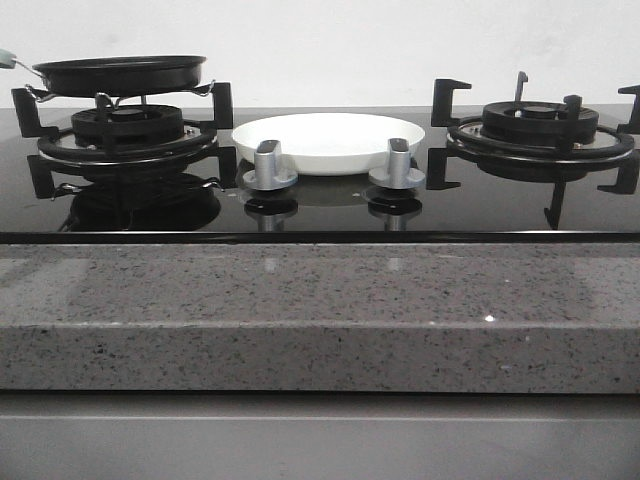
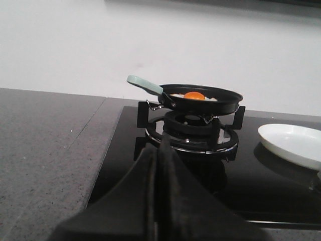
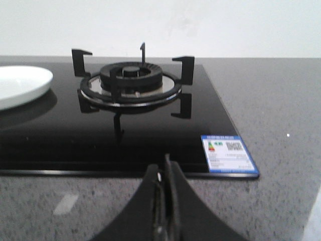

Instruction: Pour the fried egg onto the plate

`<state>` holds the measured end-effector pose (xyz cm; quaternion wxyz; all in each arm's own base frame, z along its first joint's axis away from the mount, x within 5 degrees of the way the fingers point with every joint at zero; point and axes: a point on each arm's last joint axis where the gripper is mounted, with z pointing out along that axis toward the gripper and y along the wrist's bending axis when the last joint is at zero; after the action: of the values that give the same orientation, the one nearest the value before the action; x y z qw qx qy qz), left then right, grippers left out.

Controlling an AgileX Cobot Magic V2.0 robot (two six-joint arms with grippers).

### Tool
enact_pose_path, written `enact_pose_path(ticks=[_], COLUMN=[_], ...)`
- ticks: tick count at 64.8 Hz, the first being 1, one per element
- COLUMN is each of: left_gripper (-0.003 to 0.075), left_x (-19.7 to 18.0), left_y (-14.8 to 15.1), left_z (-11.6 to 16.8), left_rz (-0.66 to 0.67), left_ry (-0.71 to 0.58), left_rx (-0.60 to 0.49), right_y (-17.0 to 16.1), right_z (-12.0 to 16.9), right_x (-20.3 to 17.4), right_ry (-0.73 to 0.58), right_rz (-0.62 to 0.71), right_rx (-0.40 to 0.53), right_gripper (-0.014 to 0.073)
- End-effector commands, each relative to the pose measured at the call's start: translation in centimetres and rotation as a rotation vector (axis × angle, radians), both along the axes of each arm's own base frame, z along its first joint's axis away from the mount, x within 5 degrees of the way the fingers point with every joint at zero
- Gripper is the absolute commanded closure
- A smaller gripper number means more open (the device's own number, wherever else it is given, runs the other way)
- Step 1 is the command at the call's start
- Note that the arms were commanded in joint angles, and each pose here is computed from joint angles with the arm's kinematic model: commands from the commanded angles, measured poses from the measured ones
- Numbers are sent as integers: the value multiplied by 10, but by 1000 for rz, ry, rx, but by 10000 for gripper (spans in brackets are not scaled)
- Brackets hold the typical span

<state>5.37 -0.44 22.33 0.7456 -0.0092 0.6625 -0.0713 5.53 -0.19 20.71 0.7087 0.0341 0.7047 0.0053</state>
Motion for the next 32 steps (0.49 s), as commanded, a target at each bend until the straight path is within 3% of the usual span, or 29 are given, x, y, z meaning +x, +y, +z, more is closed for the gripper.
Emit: enact_pose_path(ticks=[1, 16, 32], left_gripper=[739, 739, 739], left_x=[-10, -22, -6], left_y=[1, 0, -3], left_z=[35, 100, 145], left_rz=[-1, -24, -41], left_ry=[-145, -104, 88], left_rx=[-51, -54, -32], right_y=[0, 1, 1], right_z=[40, 102, 155], right_x=[-10, -24, -13], right_ry=[-185, -188, -86], right_rz=[-11, -7, 3], right_rx=[-2, -54, -52], right_gripper=[663, 663, 663])
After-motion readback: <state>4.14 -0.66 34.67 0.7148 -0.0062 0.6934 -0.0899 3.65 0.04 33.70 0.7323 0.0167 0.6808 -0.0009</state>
